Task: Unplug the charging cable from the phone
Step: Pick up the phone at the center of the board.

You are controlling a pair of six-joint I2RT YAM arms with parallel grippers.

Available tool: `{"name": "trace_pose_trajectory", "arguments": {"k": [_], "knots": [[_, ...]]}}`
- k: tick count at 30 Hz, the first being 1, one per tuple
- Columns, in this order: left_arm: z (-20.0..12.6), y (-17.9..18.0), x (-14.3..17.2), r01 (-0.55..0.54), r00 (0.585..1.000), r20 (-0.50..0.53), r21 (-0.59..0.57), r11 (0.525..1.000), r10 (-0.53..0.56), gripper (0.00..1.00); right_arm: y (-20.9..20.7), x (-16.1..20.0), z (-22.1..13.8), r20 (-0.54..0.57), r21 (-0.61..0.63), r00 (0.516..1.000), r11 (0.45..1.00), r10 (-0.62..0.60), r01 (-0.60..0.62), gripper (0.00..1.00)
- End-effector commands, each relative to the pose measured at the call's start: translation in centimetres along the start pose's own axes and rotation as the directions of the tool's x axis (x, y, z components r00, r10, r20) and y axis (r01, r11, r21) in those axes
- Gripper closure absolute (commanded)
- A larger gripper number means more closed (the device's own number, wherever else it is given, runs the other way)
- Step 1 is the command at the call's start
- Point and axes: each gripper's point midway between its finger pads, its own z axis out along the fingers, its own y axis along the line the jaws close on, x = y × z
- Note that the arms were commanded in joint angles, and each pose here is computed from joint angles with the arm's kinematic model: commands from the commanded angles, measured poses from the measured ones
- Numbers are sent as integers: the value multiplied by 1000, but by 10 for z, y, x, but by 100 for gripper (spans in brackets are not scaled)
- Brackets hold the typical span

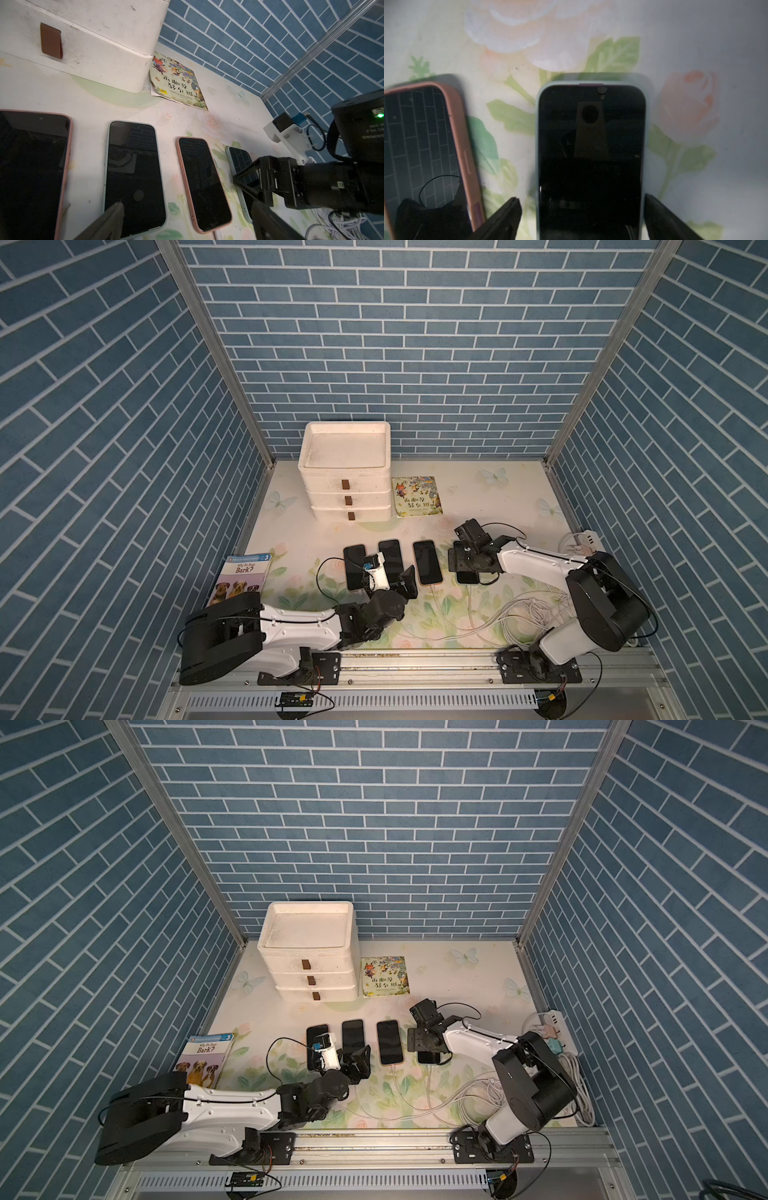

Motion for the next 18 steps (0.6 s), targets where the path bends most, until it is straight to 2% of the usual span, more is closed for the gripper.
{"name": "trace_pose_trajectory", "arguments": {"k": [1, 8, 13, 15, 18], "knots": [[0, -6, 5, -3, 1000, -4, 43, 999, 4, 1, -7, 8, 1, -30, 48, 999, 999, 27, -26, 8], [4, -15, 9, 7, 1000, 0, 93, 996, -7, 2, -11, 12, 7, -43, 68, 999, 997, 28, -25, 11], [6, -20, 14, 4, 1000, -3, 127, 992, -4, 5, -13, 14, 11, -44, 78, 998, 997, 33, -29, 23], [9, -23, 19, -4, 1000, -8, 143, 990, 5, 10, -13, 10, 8, -26, 75, 999, 997, 33, -31, 30], [14, -34, 24, -24, 1000, -11, 175, 984, 27, 28, -11, 1, 2, 20, 57, 999, 998, 31, -32, 44]]}}
